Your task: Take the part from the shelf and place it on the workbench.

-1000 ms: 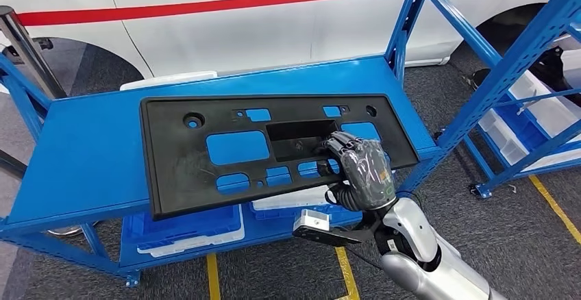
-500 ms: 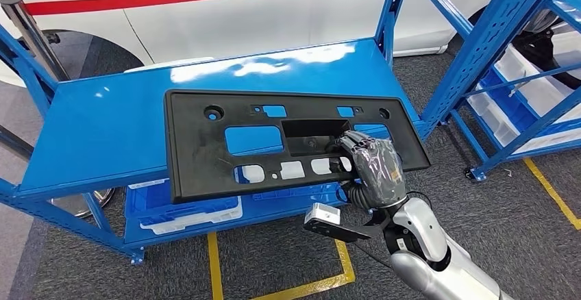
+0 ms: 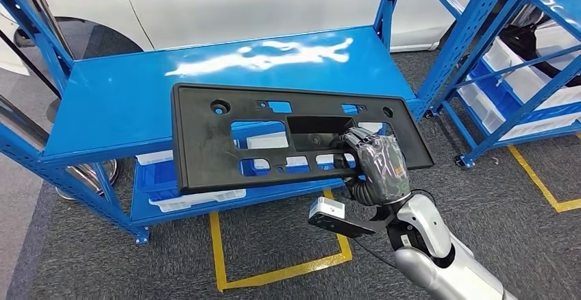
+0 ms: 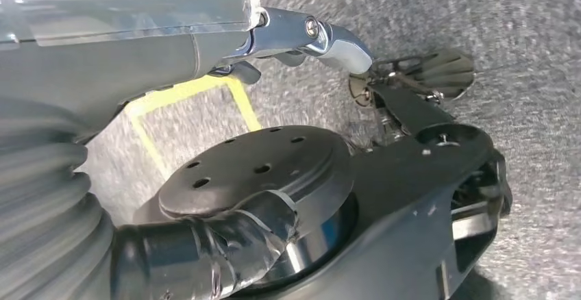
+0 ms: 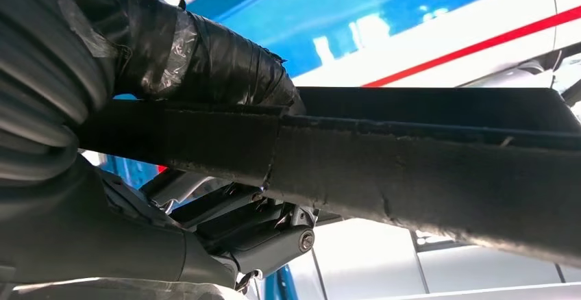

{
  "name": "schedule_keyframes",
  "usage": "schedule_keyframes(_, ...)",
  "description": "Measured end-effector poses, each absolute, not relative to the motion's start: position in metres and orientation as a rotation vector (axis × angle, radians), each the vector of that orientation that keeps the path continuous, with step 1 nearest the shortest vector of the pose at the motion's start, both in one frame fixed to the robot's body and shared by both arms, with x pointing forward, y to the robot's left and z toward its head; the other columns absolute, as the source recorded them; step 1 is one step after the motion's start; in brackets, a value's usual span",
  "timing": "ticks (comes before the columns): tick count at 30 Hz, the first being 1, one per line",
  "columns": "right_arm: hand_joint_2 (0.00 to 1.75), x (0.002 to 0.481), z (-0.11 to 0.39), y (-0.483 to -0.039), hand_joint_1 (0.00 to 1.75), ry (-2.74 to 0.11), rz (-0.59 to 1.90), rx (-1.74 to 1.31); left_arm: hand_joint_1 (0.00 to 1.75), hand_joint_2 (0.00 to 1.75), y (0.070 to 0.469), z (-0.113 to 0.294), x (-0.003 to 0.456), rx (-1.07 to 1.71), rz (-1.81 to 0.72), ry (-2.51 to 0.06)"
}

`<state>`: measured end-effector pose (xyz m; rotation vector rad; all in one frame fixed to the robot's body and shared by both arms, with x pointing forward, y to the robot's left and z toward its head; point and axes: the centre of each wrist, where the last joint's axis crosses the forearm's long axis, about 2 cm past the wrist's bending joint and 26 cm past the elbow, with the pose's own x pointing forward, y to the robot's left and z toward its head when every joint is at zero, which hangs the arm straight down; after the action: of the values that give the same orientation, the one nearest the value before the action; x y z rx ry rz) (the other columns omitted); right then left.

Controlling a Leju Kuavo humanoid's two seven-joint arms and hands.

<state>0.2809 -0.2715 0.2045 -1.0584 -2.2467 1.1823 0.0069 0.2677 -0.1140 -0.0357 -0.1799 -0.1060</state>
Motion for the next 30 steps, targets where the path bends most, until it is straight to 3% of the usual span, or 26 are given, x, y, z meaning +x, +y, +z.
schedule_keyframes(30, 1.75, 0.285, 0.209, -0.285, 1.75, -2.216, 1.182, -1.082, 0.00, 1.75, 0.267, -0.114, 0.007, -0.032, -0.105, -0.179)
